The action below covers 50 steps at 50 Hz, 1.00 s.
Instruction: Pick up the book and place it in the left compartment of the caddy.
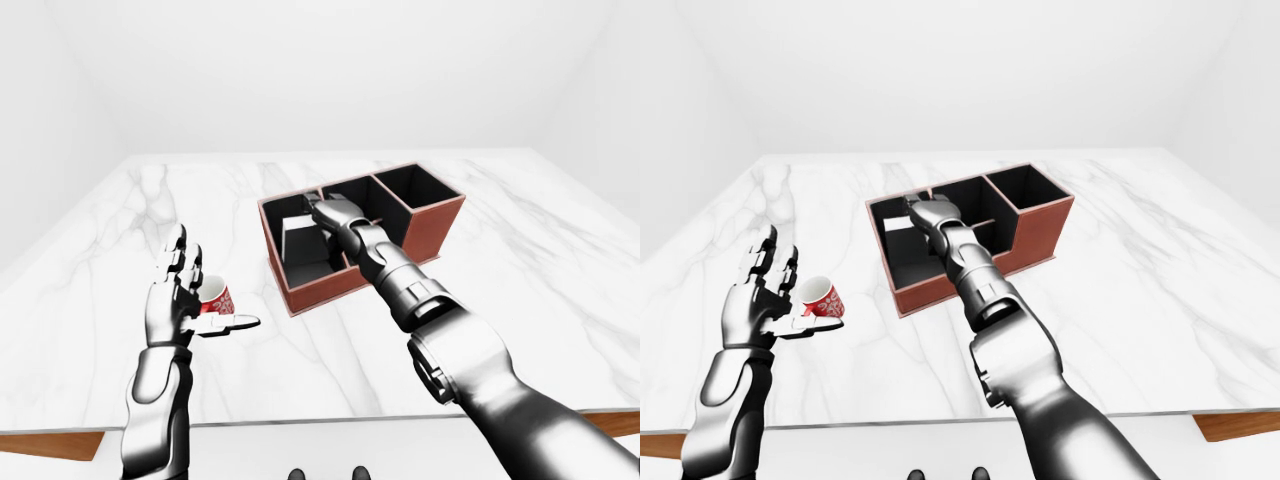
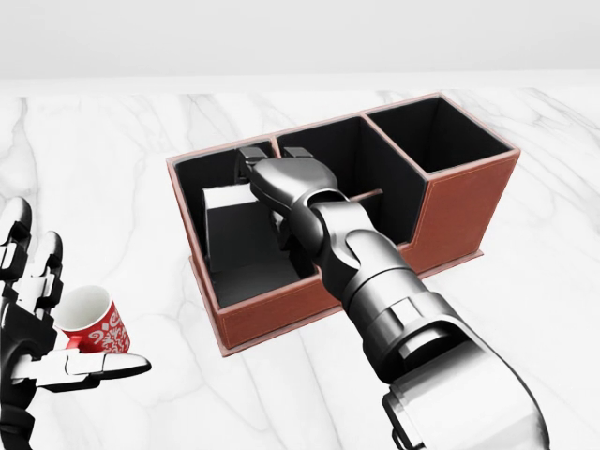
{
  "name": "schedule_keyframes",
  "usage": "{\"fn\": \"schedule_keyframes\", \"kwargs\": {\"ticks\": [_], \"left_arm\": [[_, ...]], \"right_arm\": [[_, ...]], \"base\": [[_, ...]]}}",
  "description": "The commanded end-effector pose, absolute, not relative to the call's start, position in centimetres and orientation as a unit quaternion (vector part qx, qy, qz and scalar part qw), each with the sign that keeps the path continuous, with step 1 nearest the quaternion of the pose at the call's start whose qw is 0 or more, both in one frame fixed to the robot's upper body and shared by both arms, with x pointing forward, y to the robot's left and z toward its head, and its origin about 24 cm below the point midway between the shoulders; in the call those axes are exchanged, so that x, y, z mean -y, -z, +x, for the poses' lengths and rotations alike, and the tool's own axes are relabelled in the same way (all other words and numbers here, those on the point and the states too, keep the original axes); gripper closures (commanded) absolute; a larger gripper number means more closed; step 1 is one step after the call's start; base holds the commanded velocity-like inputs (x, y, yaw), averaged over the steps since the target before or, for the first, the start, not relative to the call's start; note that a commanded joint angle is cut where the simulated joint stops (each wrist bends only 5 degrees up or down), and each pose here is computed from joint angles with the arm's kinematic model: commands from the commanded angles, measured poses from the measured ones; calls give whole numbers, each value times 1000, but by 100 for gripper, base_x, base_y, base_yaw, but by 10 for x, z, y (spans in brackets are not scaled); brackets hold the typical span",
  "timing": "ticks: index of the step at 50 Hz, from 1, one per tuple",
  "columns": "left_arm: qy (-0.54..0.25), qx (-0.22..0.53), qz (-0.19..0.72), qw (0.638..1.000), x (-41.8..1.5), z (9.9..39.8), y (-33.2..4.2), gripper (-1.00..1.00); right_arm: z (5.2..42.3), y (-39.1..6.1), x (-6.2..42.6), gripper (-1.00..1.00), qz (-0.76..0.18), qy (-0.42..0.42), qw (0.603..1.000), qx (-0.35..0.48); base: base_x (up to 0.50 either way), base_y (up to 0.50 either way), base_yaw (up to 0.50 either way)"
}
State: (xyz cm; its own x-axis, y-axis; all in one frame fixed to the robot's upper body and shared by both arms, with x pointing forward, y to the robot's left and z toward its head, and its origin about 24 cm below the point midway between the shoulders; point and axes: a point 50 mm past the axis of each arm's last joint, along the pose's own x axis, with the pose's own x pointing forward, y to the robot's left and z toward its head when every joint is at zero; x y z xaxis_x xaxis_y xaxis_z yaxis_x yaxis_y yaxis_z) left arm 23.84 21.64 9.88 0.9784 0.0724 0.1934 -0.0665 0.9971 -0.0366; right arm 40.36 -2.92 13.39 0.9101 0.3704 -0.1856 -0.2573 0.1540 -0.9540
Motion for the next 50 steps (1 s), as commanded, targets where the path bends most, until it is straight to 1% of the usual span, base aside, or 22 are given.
{"fn": "schedule_keyframes", "kwargs": {"ticks": [1, 32, 40, 46, 47, 48, 49, 50], "left_arm": [[-34, 101, -14, 994, -216, 236, -100, -100], [-35, 97, -15, 995, -217, 239, -99, -100], [-35, 97, -15, 995, -216, 239, -99, -100], [-34, 94, -15, 995, -216, 240, -97, -100], [-34, 93, -15, 995, -216, 240, -97, -100], [-34, 93, -15, 995, -216, 240, -97, -100], [-34, 92, -15, 995, -216, 241, -96, -100], [-34, 92, -15, 995, -216, 241, -96, -100]], "right_arm": [[405, -139, 30, 100, -589, -189, 784, 55], [403, -127, 34, 100, -593, -190, 781, 46], [401, -117, 39, 100, -593, -189, 782, 37], [401, -119, 38, 100, -593, -187, 782, 41], [401, -119, 38, 95, -592, -187, 783, 41], [401, -119, 38, 95, -592, -187, 783, 41], [401, -119, 38, 18, -592, -187, 783, 42], [401, -119, 38, 18, -592, -187, 783, 42]], "base": [[0, 0, 0], [0, 0, 0], [0, 0, 0], [0, 0, 0], [0, 0, 0], [0, 0, 0], [0, 0, 0], [0, 0, 0]]}}
